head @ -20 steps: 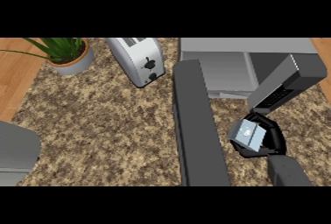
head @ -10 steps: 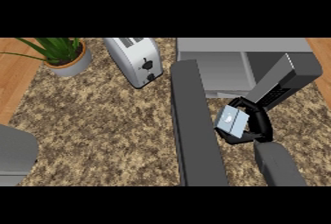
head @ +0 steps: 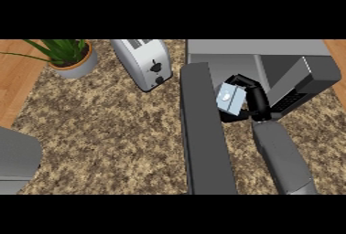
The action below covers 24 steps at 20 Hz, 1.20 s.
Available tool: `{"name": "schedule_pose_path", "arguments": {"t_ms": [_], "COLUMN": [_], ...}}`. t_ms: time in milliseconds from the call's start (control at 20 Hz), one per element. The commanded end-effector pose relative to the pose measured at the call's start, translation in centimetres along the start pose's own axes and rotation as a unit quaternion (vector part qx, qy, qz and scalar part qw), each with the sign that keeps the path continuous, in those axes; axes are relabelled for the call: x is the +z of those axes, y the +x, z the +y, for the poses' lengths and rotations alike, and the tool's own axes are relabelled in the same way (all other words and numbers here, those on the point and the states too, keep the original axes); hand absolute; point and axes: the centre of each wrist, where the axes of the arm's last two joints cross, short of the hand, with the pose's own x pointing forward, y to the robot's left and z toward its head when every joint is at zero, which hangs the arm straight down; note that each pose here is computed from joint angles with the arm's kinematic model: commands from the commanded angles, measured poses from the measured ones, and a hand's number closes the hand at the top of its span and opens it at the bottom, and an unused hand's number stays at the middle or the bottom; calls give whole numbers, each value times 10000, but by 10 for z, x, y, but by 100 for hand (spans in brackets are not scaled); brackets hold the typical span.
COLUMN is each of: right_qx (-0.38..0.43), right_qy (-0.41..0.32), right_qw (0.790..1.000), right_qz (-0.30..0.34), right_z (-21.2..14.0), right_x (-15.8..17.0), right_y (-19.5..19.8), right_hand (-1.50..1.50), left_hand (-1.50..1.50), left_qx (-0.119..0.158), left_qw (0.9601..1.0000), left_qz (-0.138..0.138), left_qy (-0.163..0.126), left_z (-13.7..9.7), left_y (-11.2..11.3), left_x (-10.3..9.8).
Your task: Pick up the milk, place it into the microwave and close the microwave
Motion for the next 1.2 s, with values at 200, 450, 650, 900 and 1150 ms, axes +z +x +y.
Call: {"name": "schedule_pose_path", "arguments": {"t_ms": [200, 450, 650, 900, 1150], "right_qx": [906, 1487, 1662, 2046, 2848], "right_qy": [114, -152, -394, -750, -1121], "right_qw": [9956, 9881, 9844, 9751, 9520], "right_qz": [203, 353, 412, 407, -76], "right_z": [24, 9, 3, -2, -18], "right_x": [-66, -68, -81, -91, -100], "right_y": [21, 9, 13, 19, 26], "right_hand": [150, 150, 150, 150, 150], "left_hand": [-150, -150, -150, -150, -150], "left_qx": [59, 60, 32, 116, 73], "left_qw": [10000, 9999, 9997, 9992, 9990], "left_qz": [2, -46, -44, -204, -168], "left_qy": [-40, -122, -229, -308, -415], "left_z": [-4, -9, 3, -6, 1], "left_y": [-6, -6, -10, -14, -15], "left_x": [-3, 2, -11, -26, -32]}}
